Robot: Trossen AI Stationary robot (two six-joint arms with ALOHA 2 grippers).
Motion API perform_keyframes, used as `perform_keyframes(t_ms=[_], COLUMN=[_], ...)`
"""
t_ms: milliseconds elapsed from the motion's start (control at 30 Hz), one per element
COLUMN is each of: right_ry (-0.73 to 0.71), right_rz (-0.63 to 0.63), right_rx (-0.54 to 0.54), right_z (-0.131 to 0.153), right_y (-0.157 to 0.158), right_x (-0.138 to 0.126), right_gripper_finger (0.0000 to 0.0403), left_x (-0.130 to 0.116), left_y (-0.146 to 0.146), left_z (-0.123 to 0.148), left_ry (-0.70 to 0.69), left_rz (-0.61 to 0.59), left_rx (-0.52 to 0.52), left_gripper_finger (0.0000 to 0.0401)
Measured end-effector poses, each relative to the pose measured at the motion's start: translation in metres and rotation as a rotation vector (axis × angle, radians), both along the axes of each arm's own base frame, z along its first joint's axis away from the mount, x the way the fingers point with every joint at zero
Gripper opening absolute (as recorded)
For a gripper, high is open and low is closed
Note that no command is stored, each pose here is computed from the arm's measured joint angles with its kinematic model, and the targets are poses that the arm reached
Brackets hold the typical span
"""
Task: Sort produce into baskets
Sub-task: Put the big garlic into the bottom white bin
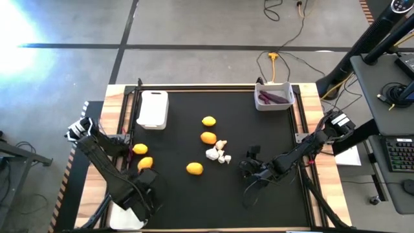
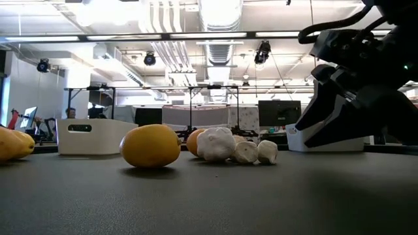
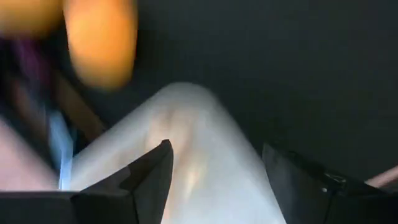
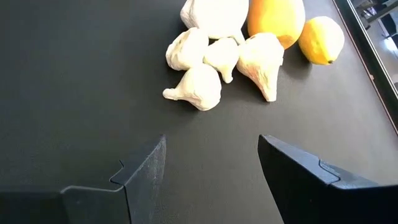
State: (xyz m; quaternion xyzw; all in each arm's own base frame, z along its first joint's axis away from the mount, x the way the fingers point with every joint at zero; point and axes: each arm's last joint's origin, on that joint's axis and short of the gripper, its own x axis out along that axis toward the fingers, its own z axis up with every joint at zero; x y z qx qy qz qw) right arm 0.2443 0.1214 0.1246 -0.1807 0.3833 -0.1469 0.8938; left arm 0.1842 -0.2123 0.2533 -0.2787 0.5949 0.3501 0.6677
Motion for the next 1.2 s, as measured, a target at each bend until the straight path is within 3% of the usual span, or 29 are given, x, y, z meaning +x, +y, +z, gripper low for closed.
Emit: perform_keyframes(t_ms=[100,200,333,533,667,833,1200], right_ry=[-0.011,-0.026,-0.024,-0.023,-0.024,-0.019,-0.014], right_rz=[-0.004,-0.004,0.002,0.003,0.003,0.003,0.006], right_rx=[-0.001,0.007,0.003,0.001,0.002,0.001,0.006], right_z=[0.001,0.001,0.002,0.002,0.002,0.002,0.001], right_y=[0.0,0.001,0.001,0.001,0.001,0.001,0.001], right_x=[0.001,0.002,0.002,0.002,0.002,0.002,0.002], right_gripper_finger=[0.0249,0.0249,0.0249,0.0249,0.0249,0.0249,0.0249], left_x=[0.019,0.039,0.073,0.134,0.16,0.175,0.189], left_y=[0.004,0.015,0.031,0.064,0.092,0.109,0.111], left_z=[0.023,0.031,0.014,-0.029,-0.048,-0.073,-0.123], left_ry=[-0.354,-0.514,-0.56,-0.668,-0.672,-0.572,-0.515], left_rz=[-0.09,-0.148,-0.253,-0.362,-0.389,-0.428,-0.342], left_rx=[0.228,0.396,0.486,0.486,0.537,0.584,0.617], left_gripper_finger=[0.0229,0.0229,0.0229,0.0222,0.0209,0.0208,0.0268])
